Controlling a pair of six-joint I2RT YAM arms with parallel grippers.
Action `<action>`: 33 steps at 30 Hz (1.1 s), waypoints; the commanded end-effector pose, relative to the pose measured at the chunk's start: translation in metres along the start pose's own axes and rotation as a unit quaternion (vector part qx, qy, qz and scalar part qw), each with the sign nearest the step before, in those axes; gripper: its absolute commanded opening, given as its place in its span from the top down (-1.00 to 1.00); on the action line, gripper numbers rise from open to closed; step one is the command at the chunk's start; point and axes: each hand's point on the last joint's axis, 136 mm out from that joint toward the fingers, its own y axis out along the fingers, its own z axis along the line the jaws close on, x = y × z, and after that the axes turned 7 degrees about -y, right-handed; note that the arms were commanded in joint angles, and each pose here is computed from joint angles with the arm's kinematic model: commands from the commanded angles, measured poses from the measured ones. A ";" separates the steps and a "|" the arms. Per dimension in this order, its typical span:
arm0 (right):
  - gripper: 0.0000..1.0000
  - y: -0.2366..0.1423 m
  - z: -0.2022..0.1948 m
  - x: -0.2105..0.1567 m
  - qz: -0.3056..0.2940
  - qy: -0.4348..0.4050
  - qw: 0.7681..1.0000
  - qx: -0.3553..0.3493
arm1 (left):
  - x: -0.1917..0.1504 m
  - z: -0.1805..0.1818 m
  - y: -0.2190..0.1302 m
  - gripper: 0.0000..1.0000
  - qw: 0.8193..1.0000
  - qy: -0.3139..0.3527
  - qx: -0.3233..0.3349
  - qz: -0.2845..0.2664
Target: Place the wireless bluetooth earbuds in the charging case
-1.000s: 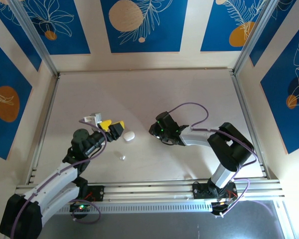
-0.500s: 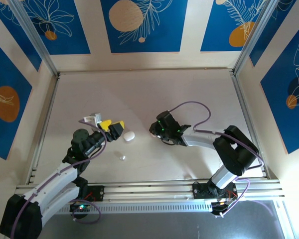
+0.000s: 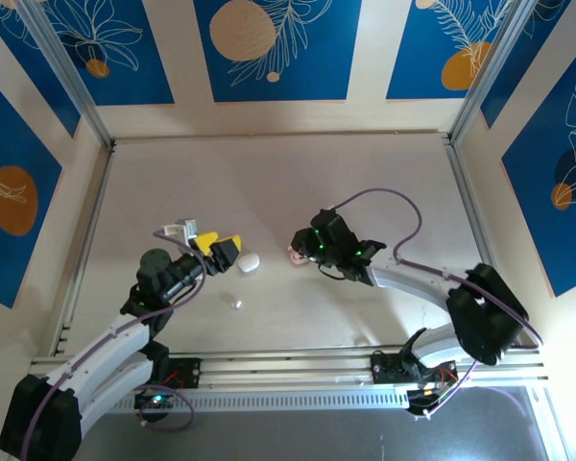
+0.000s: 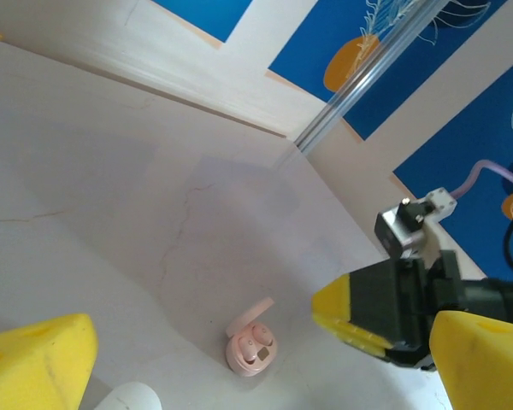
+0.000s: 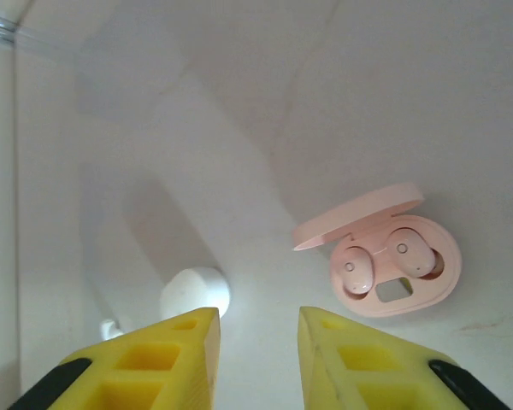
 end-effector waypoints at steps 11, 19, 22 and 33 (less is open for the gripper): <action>0.23 -0.086 -0.013 -0.010 -0.010 -0.083 0.996 0.036 | -0.030 -0.069 0.008 -0.99 0.987 0.117 -0.100 0.043; 0.22 -0.105 -0.043 -0.026 0.002 -0.069 0.997 0.045 | -0.058 -0.073 0.023 -0.99 0.978 0.165 -0.092 0.090; 0.22 -0.103 -0.049 -0.029 0.011 -0.060 0.997 0.049 | -0.067 -0.065 0.033 -0.99 0.979 0.155 -0.080 0.108; 0.27 -0.076 -0.049 -0.022 0.064 -0.035 0.996 0.046 | -0.097 -0.035 0.069 -0.99 0.976 0.059 -0.053 0.202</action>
